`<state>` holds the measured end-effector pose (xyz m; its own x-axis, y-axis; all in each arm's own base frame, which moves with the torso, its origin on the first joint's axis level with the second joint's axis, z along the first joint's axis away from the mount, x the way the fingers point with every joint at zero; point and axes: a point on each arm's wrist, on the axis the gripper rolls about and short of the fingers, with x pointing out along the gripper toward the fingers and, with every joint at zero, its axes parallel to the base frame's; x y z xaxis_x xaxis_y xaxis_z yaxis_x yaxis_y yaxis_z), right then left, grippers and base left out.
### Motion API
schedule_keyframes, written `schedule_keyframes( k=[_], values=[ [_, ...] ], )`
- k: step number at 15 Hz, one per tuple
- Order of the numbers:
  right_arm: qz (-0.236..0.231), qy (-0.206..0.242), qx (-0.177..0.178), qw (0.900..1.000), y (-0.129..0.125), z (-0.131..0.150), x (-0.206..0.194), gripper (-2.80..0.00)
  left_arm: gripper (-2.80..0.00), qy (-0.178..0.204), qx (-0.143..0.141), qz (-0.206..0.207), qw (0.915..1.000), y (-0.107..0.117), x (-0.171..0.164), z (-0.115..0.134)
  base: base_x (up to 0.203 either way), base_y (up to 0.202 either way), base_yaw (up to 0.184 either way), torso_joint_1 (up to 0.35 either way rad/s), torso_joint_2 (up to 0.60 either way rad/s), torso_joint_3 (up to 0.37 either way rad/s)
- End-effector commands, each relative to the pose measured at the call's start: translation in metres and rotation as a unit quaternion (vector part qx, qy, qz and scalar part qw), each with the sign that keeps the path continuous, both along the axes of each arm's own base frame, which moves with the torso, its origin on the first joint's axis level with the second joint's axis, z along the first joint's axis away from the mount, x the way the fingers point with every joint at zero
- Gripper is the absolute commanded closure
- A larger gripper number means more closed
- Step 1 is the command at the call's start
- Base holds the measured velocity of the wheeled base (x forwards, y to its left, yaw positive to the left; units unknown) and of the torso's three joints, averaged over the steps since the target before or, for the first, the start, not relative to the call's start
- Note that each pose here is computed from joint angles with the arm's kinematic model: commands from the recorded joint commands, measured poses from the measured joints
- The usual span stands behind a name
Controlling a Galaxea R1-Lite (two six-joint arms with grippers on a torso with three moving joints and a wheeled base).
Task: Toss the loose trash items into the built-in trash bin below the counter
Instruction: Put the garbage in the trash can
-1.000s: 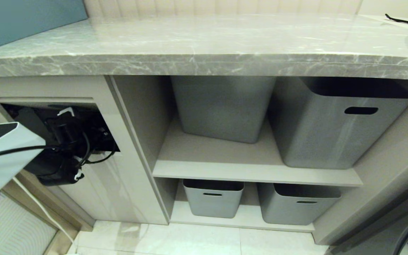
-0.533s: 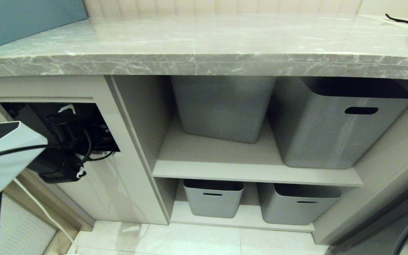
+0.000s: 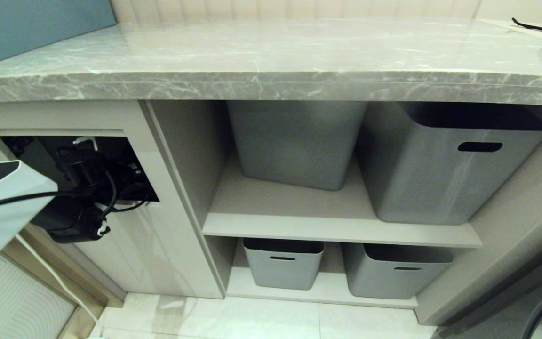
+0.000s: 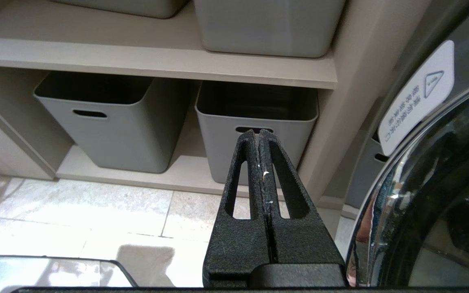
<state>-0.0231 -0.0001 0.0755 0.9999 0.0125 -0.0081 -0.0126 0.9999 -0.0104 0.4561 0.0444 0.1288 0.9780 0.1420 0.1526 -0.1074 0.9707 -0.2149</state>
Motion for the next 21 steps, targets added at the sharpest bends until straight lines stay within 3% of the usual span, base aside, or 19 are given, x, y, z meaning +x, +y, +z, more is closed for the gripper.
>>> schedule_keyframes(
  k=[1,6,9,15,21],
  values=[
    [0.001,-0.001,0.0,1.0,0.0,0.0,0.0,0.0,-2.8,-0.023,0.002,0.002,0.9997,0.001,0.002,0.011,0.0,0.0,0.0,0.0,0.0,0.0],
    [0.001,-0.001,0.0,1.0,0.0,0.0,0.0,0.0,-2.8,-0.026,0.031,0.014,0.9991,0.008,0.001,0.014,0.0,0.0,0.0,0.0,0.0,0.0],
    [0.001,-0.001,0.0,1.0,0.0,0.0,0.0,0.0,-2.8,-0.026,0.033,0.019,0.9989,0.012,0.001,0.015,0.0,0.0,0.0,0.0,0.0,0.0],
    [0.001,-0.001,0.0,1.0,0.0,0.0,0.0,0.0,-2.8,0.026,0.036,0.04,0.9982,0.01,-0.032,0.003,0.0,0.0,0.0,0.0,0.0,0.0],
    [0.001,-0.001,0.0,1.0,0.0,0.0,0.0,0.0,-2.8,0.004,0.039,0.044,0.9983,0.003,-0.052,0.018,0.0,0.0,0.0,0.0,0.0,0.0]
  ],
)
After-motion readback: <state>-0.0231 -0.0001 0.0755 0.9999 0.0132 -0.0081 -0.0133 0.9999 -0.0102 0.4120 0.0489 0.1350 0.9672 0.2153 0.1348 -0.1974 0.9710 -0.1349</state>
